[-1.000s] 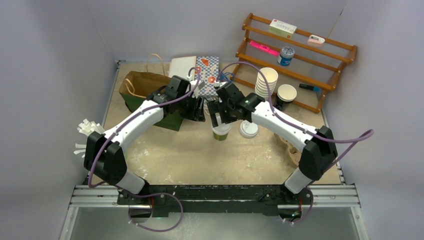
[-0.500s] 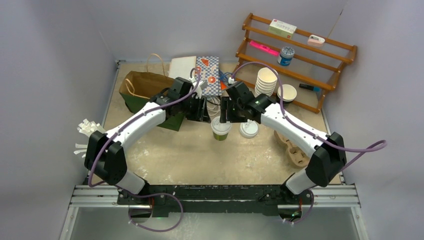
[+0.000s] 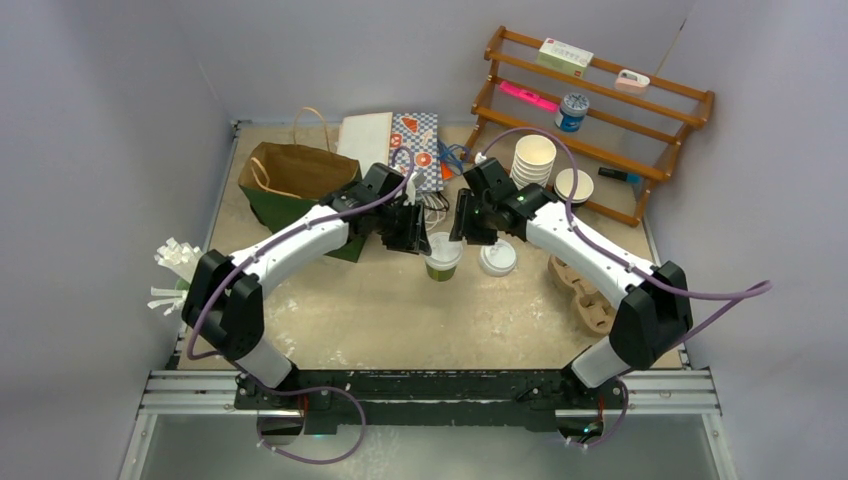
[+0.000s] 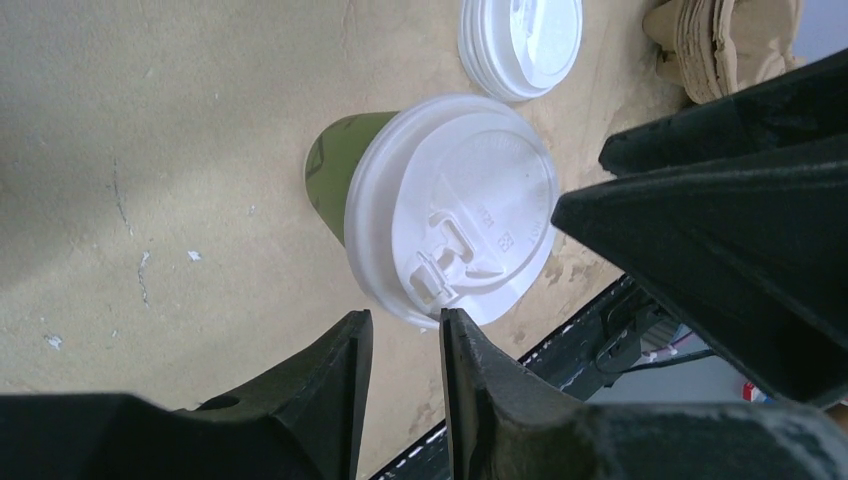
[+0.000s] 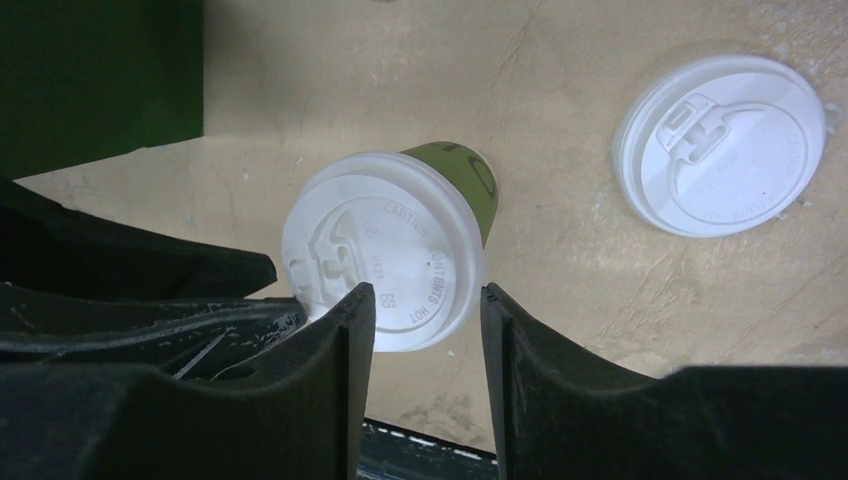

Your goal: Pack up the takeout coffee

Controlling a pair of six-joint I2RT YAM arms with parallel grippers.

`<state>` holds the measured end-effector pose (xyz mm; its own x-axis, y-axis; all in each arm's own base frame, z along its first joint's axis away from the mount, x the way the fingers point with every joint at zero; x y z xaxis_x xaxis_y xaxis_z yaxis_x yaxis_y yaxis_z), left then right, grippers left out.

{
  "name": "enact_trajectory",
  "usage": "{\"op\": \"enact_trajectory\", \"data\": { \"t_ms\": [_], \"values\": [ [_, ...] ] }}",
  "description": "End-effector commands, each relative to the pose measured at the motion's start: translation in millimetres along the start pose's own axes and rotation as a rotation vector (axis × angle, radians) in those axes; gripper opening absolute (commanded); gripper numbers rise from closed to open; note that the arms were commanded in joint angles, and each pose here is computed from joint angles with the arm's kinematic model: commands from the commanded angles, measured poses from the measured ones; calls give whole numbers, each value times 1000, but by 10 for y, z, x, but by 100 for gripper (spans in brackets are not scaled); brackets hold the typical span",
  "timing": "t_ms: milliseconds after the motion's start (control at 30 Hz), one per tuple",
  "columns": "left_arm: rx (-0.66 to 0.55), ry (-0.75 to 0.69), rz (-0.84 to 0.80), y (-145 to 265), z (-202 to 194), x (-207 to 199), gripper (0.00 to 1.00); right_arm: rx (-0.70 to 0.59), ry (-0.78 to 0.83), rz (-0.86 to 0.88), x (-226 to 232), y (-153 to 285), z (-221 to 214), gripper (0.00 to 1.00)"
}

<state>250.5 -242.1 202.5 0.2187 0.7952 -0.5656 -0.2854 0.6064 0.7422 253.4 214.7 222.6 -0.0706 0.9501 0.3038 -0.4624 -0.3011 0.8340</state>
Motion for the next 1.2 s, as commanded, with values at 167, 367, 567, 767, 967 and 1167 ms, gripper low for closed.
{"op": "enact_trajectory", "data": {
  "t_ms": [167, 367, 567, 767, 967, 1167],
  "values": [
    [-82, -9, -17, 70, 235, -150, 31, 58, -49, 3, 2, -72, -85, 40],
    [-100, -21, -11, 67, 291, -159, 27, 67, -59, -36, -40, -84, -108, 36],
    [-99, -37, -13, 24, 341, -170, 27, 75, -67, -28, -38, -86, -128, 32],
    [-82, -39, -14, -23, 337, -154, 26, 83, -69, -22, -35, -99, -138, 31],
    [-74, -42, -14, -41, 325, -140, 25, 95, -73, -19, -40, -118, -164, 31],
    [-63, -38, -14, -57, 299, -124, 23, 110, -74, -14, -43, -143, -190, 31]
  ]
}}
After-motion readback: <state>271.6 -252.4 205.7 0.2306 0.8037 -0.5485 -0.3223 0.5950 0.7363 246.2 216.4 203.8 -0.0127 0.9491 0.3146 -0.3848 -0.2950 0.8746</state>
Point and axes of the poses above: each gripper's point midway between its finger pads, its own y axis back along the fingers, its own x axis along the line the jaws close on, z = x × y, the point moved 8 cm from there along y, back along the fingers, and after that the axes turned 5 degrees about y, right-handed, at the moved point
